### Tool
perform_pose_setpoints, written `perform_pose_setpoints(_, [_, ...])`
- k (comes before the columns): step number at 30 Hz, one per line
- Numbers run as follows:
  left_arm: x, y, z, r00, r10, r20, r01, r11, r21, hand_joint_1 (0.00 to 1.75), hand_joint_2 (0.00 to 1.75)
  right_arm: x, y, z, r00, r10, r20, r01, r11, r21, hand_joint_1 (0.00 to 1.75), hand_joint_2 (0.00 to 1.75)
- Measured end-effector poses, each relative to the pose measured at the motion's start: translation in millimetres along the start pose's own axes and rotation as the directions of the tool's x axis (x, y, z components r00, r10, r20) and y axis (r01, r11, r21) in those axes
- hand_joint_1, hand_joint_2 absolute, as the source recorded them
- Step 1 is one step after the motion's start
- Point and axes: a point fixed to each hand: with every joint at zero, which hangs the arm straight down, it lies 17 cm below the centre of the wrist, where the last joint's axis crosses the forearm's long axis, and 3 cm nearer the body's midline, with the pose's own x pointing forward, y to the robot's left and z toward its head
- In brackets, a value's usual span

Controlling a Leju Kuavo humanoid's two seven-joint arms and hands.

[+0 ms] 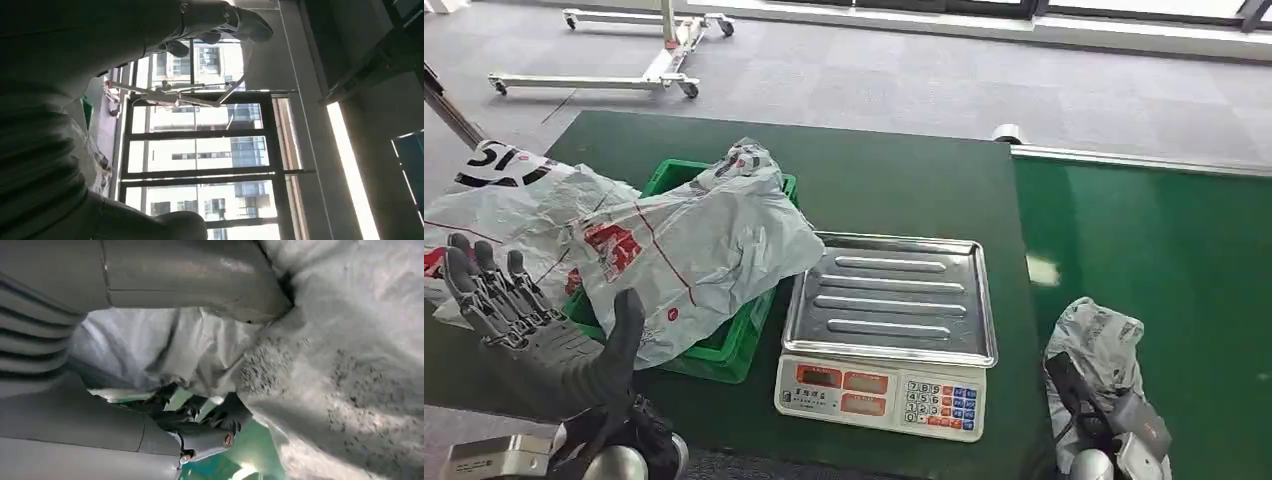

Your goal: Moved the parcel from conveyor to table for the left to box.

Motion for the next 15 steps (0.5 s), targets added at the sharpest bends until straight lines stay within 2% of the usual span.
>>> perform_pose_setpoints(8, [0, 1, -3, 1.0, 0.008, 0.003, -0.008, 1.0, 0.006, 0.0, 1.75, 24, 2, 4, 0.996, 0.011, 0.091, -0.013, 0.999, 0.029, 1.75, 1.75])
perform_pose_setpoints(15, [1, 0, -7, 1.0, 0.011, 0.015, -0.011, 1.0, 0.007, 0.0, 1.75, 32, -4, 6, 0.993, -0.013, 0.114, 0.013, 1.0, 0.0, 1.75, 1.75])
